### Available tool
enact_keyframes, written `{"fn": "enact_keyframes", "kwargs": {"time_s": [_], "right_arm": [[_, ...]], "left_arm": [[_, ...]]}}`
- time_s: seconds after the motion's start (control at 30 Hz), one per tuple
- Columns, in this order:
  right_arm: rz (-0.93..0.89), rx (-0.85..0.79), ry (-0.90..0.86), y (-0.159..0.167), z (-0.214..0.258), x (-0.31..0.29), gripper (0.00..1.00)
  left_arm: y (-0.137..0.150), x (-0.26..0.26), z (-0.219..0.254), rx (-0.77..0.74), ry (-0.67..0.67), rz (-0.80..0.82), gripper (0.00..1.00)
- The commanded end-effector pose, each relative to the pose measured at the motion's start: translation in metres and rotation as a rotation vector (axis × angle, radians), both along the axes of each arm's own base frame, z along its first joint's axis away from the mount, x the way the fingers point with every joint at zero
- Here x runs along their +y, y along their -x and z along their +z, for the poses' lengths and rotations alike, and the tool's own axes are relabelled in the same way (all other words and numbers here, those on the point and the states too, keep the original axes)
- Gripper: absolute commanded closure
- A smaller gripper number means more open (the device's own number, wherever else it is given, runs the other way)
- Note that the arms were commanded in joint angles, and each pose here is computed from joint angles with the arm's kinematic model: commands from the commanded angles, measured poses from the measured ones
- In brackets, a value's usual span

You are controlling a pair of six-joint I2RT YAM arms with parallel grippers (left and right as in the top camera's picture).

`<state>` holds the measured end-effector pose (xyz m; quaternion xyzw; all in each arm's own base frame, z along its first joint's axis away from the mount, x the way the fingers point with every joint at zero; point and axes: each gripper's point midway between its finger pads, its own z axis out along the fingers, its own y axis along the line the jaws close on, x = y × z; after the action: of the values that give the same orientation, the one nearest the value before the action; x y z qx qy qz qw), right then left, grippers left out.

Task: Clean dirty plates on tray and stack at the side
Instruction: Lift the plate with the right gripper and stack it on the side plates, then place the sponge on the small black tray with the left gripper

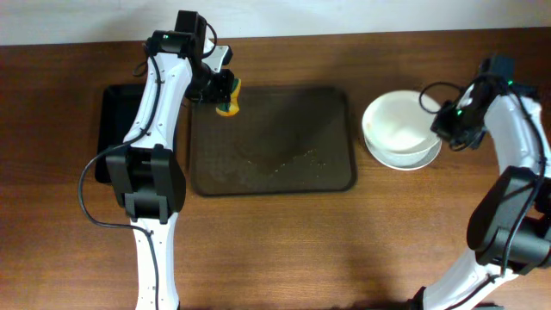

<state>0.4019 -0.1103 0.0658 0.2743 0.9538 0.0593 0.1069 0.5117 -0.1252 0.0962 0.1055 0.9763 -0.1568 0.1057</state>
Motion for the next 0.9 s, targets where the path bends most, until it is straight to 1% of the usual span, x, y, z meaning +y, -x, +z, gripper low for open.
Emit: {"fn": "enact_keyframes", "kwargs": {"time_s": [0.0,0.13,0.2,0.37,0.4,0.43,0.47,0.53,0.6,0.63,0.67,0.7,0.73,0.77,0.87], "right_arm": [[-0.017,0.019,-0.031,0.011,-0.031,0.009,0.96],[-0.053,0.011,0.014,0.01,-0.034,-0.001,0.96],[-0.065,0.029,0.037,0.014,-0.035,-0.007,0.96],[-0.101,0.046,0.031,0.022,-0.036,-0.02,0.96],[-0.09,0.047,0.023,0.022,-0.036,-0.017,0.84],[-0.064,0.04,0.014,0.02,-0.034,-0.012,0.59],[-0.042,0.034,-0.001,0.018,-0.033,-0.008,0.53],[0.013,0.011,-0.052,0.012,-0.011,0.007,0.5],[0.072,-0.038,-0.041,0.003,0.03,0.023,0.47],[0.102,-0.064,-0.035,-0.001,0.045,0.032,0.39],[0.129,-0.091,-0.027,-0.005,0.057,0.042,0.28],[0.184,-0.129,-0.02,-0.012,0.072,0.064,0.02],[0.224,-0.144,-0.016,-0.017,0.077,0.08,0.02],[0.244,-0.148,-0.022,-0.019,0.077,0.093,0.02],[0.298,-0.156,-0.03,-0.022,0.078,0.119,0.02]], "left_arm": [[-0.001,0.004,0.003,-0.008,-0.006,0.007,0.99],[-0.001,0.004,0.003,-0.008,-0.006,0.007,0.99],[-0.001,0.004,0.003,-0.008,-0.006,0.007,0.99],[0.0,0.0,0.003,-0.009,-0.006,0.0,0.99],[0.0,0.0,0.003,-0.009,-0.006,0.0,0.99],[0.0,0.0,0.003,-0.009,-0.006,0.0,0.99],[0.0,0.0,0.004,-0.009,-0.006,0.0,0.99],[0.004,0.003,0.009,0.002,-0.007,0.004,0.99],[0.013,0.016,0.031,0.017,-0.028,0.024,0.99],[0.024,0.036,0.044,0.036,-0.097,0.053,0.99],[0.031,0.049,0.051,0.051,-0.142,0.07,0.99],[0.046,0.075,0.06,0.086,-0.242,0.139,0.99],[0.057,0.099,0.067,0.115,-0.324,0.198,0.99],[0.061,0.114,0.067,0.13,-0.356,0.221,0.99],[0.061,0.151,0.065,0.145,-0.374,0.297,0.99]]}}
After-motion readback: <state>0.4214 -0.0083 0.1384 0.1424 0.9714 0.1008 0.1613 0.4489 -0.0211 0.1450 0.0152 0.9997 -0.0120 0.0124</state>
